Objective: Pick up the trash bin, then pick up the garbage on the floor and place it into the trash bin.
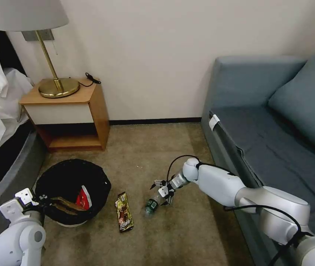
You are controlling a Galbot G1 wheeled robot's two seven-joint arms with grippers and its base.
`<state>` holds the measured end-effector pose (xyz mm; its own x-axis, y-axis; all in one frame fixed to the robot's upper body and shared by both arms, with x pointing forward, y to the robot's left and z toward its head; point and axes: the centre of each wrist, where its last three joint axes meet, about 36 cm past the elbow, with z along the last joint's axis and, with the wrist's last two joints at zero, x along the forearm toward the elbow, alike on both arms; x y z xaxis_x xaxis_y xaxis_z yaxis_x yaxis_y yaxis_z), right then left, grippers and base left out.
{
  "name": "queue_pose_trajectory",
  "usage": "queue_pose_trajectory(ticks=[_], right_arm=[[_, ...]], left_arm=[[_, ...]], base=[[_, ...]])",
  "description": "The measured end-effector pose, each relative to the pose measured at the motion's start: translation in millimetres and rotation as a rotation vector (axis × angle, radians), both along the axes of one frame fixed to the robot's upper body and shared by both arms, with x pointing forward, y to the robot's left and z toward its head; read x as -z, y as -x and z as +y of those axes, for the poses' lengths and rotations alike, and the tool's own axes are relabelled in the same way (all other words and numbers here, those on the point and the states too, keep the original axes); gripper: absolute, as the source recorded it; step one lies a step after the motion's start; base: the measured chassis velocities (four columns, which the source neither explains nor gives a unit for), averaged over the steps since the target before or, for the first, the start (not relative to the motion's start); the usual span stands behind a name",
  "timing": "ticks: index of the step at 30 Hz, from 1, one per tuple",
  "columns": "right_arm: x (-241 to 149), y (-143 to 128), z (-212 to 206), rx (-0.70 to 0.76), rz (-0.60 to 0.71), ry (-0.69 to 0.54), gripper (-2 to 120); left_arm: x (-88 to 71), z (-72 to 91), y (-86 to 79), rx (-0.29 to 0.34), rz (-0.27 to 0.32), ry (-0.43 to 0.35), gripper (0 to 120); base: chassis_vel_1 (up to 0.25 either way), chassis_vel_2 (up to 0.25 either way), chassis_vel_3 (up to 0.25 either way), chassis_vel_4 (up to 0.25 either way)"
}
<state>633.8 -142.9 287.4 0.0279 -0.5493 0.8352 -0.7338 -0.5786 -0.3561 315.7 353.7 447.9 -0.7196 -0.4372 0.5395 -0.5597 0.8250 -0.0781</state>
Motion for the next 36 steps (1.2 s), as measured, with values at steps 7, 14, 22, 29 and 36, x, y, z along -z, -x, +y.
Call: queue_pose_trajectory(ticks=[7,14,22,29,36], right_arm=[[14,0,7,0.025,0.000,0.016,98],[28,5,9,0.036,0.020,0.040,98],[36,11,14,0.045,0.022,0.029,88],[43,16,17,0.054,0.023,0.023,82],[48,20,17,0.059,0.031,0.020,64]], left_arm=[[0.1,-0.3,0.8,0.001,-0.001,0.000,3],[0.6,0.8,2.8,0.000,-0.002,-0.002,3],[1.0,0.7,3.3,0.000,-0.002,-0.001,3],[1.3,0.3,4.4,-0.001,-0.004,0.000,3],[1.2,-0.2,5.8,-0.001,-0.007,0.000,3]], base=[[0.000,0.000,0.000,0.000],[0.000,0.000,0.000,0.000],[0.000,0.000,0.000,0.000],[0.000,0.000,0.000,0.000],[0.000,0.000,0.000,0.000]])
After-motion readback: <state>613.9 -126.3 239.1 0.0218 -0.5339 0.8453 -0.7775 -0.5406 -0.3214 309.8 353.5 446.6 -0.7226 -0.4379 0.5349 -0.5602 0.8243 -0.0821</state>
